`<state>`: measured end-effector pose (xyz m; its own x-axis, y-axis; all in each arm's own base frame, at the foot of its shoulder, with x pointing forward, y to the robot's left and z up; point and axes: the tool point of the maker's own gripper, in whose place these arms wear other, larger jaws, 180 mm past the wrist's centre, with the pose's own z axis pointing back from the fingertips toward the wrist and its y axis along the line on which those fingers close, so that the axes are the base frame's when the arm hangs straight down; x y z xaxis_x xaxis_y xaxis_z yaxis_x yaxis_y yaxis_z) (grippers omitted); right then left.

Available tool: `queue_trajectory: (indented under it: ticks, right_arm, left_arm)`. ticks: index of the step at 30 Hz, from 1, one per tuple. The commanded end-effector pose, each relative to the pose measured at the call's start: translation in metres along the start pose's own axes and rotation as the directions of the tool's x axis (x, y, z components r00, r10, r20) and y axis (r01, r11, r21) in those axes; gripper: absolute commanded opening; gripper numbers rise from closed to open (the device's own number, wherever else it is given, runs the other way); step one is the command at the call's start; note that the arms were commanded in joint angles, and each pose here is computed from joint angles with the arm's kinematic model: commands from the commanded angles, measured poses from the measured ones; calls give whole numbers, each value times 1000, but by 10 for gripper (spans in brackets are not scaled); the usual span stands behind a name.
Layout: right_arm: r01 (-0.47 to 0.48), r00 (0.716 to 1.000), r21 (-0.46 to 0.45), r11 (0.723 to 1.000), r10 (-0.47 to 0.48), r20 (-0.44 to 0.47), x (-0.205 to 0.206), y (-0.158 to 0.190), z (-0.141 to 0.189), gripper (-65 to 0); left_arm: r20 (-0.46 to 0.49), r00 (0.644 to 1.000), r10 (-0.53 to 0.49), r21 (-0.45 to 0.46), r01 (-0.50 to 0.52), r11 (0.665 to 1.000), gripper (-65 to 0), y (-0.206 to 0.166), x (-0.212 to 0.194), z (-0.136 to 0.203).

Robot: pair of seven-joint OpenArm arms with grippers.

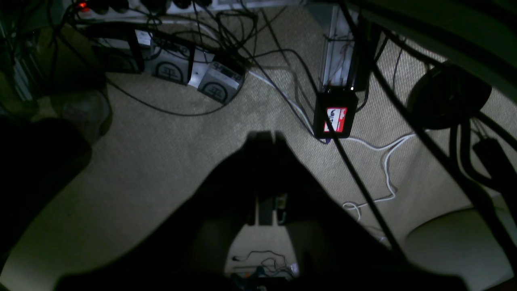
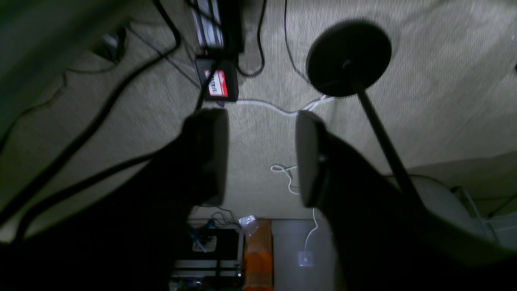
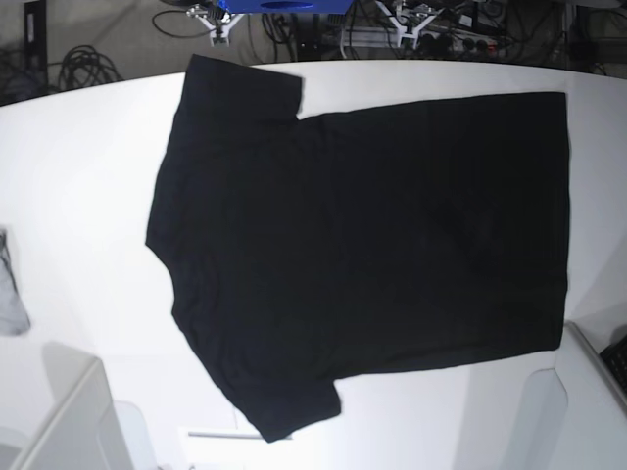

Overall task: Fold the T-shirt properly
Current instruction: 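Lower both grippers toward the shoulder corners of the black T-shirt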

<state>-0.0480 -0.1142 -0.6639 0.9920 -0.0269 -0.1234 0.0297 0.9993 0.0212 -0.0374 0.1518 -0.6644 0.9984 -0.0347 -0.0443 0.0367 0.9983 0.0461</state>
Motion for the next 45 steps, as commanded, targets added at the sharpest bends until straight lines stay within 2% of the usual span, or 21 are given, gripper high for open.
queue_trajectory:
  ticks: [1, 3, 7, 9, 11, 13, 17, 18, 27, 33, 39, 42, 45]
  right_arm:
    - [-8, 1000, -6, 1000, 8, 17, 4, -1, 0, -501]
    - [-7, 999, -7, 1000, 7, 31, 7, -1, 1, -650]
    - [-7, 999, -8, 1000, 7, 39, 9, -1, 1, -650]
    - [-5, 999, -8, 1000, 5, 39, 9, -1, 1, -650]
    - [-5, 999, -8, 1000, 5, 39, 9, -1, 1, -650]
    - [-4, 999, -8, 1000, 4, 37, 8, -1, 1, -650]
    - [-5, 1000, -8, 1000, 5, 29, 3, -2, 0, -650]
    - [-5, 1000, -8, 1000, 5, 31, 3, -2, 0, -650]
    - [-10, 999, -8, 1000, 10, 39, 8, -2, 1, -650]
    - [-10, 999, -8, 1000, 10, 32, 3, -2, 0, -650]
    - [-5, 994, 2, 1000, 5, 107, -2, 9, 6, -650]
    - [11, 993, -15, 1000, -9, 119, -4, 1, 13, -650]
    - [11, 991, -57, 998, -4, 132, -10, -25, 23, -650]
  left_arm:
    - [-6, 1000, 5, 5, -5, 1000, -642, 2, -3, 0]
    - [-6, 1000, 6, 5, -6, 1000, -602, 2, -3, 0]
    - [-11, 1000, 6, -1, -6, 1000, -402, -1, -5, 0]
    - [14, 1000, 4, -2, -4, 1000, -365, -1, -3, 0]
    - [54, 999, 1, -1, -1, 1000, -393, -1, 4, 1]
    - [75, 997, 1, 1, -1, 1000, -448, 1, 5, 3]
    - [67, 998, -1, 15, 0, 1000, -640, 9, -3, 3]
    - [67, 998, 0, 15, -1, 1000, -650, 9, -4, 3]
    - [61, 998, 1, 14, -2, 1000, -650, 10, -11, 4]
    - [72, 995, 70, 10, -70, 997, -650, 11, -19, 6]
    - [144, 989, 31, 39, -37, 999, -650, 33, -24, 18]
    - [169, 985, 21, 41, -28, 999, -650, 37, -31, 26]
    - [175, 985, 5, 56, -15, 998, -650, 47, -40, 33]
